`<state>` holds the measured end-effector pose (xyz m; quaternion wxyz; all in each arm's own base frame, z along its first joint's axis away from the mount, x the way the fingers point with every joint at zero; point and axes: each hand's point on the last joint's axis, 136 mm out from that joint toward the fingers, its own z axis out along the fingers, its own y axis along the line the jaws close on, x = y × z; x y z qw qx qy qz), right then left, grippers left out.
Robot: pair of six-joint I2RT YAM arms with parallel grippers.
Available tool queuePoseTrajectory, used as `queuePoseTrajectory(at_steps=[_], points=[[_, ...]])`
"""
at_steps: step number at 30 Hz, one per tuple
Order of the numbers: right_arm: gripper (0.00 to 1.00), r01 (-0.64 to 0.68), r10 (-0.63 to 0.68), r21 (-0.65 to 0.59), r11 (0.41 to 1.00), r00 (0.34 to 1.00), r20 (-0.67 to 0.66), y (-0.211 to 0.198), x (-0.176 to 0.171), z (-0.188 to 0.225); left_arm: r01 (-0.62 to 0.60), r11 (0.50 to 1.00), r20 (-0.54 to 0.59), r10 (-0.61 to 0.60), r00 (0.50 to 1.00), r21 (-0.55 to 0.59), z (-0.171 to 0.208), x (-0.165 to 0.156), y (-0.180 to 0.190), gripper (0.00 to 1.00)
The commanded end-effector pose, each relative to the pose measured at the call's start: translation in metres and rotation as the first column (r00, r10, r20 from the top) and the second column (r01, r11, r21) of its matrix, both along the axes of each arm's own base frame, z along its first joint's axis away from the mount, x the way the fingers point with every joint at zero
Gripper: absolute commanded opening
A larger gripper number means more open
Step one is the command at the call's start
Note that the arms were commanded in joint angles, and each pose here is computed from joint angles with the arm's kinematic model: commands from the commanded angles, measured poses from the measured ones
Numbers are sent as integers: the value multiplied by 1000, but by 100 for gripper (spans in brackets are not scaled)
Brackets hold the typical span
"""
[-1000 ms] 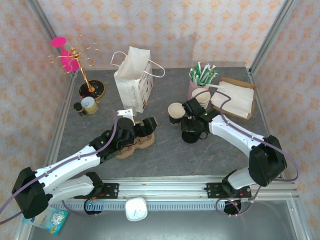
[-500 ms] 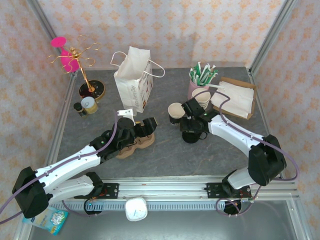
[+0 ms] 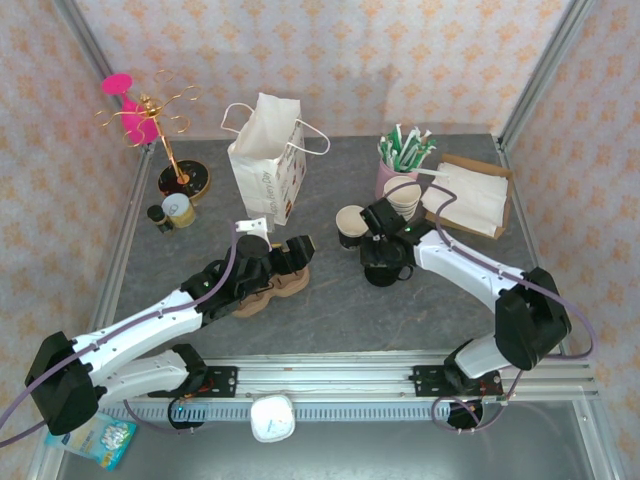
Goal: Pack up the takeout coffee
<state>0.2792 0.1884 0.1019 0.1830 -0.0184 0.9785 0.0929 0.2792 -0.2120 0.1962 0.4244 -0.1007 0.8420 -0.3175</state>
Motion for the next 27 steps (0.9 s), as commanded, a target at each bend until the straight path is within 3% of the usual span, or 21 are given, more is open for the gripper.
queuePoseTrajectory(at_steps=[1, 27], points=[[30, -5, 5, -67, 998, 1000, 3, -7, 2, 0, 10, 1000, 21, -10, 1000, -1, 7, 2, -4, 91], [19, 6, -4, -66, 998, 999, 42, -8, 6, 17, 16, 1000, 19, -16, 1000, 0, 9, 3, -6, 91]])
